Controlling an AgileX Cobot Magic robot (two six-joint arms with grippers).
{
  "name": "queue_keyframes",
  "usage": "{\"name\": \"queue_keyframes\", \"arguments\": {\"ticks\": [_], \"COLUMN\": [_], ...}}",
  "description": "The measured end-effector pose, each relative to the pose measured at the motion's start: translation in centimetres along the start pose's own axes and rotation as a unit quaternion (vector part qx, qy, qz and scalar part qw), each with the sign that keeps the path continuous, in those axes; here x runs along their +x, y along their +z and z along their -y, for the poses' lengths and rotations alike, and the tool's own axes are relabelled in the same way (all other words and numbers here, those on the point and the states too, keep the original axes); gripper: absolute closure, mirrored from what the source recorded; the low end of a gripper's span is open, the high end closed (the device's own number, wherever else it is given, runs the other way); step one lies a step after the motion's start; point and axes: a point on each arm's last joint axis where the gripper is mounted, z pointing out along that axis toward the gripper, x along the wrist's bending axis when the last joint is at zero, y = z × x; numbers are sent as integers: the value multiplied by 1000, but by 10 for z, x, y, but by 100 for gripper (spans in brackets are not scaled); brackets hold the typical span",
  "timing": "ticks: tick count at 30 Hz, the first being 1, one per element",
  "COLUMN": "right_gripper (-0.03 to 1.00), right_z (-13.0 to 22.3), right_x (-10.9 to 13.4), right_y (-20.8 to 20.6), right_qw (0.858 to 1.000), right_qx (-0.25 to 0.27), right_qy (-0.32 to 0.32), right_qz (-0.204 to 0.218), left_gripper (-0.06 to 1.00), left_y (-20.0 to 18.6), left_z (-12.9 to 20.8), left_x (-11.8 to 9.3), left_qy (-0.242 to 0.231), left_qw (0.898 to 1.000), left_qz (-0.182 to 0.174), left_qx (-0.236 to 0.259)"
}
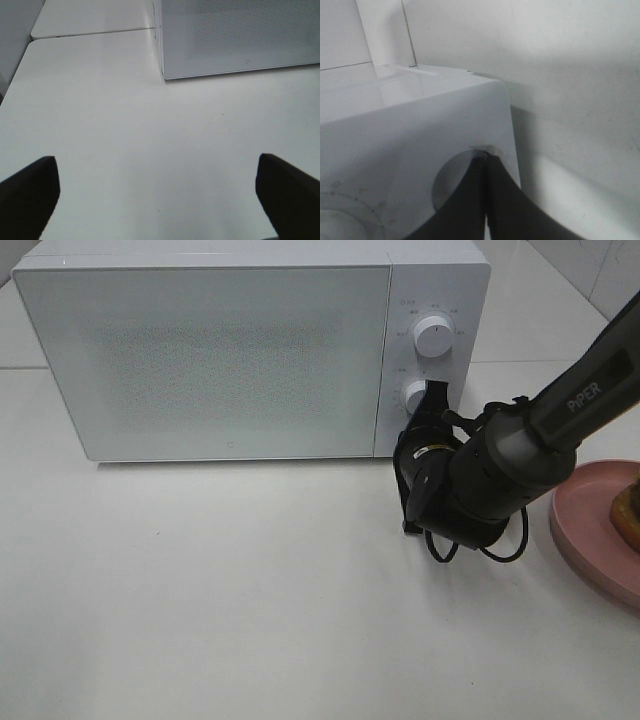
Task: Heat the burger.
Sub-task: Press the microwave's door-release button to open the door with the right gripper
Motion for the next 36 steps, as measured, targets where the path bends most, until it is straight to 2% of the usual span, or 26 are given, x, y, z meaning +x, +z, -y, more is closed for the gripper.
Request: {"name": "queue_keyframes", "arguments": {"ticks": [11, 27, 36], "right_gripper": [95, 95, 95], "right_z": [-1, 7, 11], "right_x": [3, 9, 14], "right_y": [-1, 2, 3], "right_qw": [1000, 999, 998], "right_qx": [-15, -21, -44], "right_qy": [-3, 26, 45], "right_qz": [-27, -24, -18], "left_gripper": [-4, -4, -4], "left_y": [0, 0, 0], "left_z": [0, 0, 0], "left_x": [0, 0, 0], "left_qy": [0, 0, 0], "left_qw": [1000, 1000, 1000], "left_qz": [0, 0, 0], "left_qx": [0, 0, 0]}}
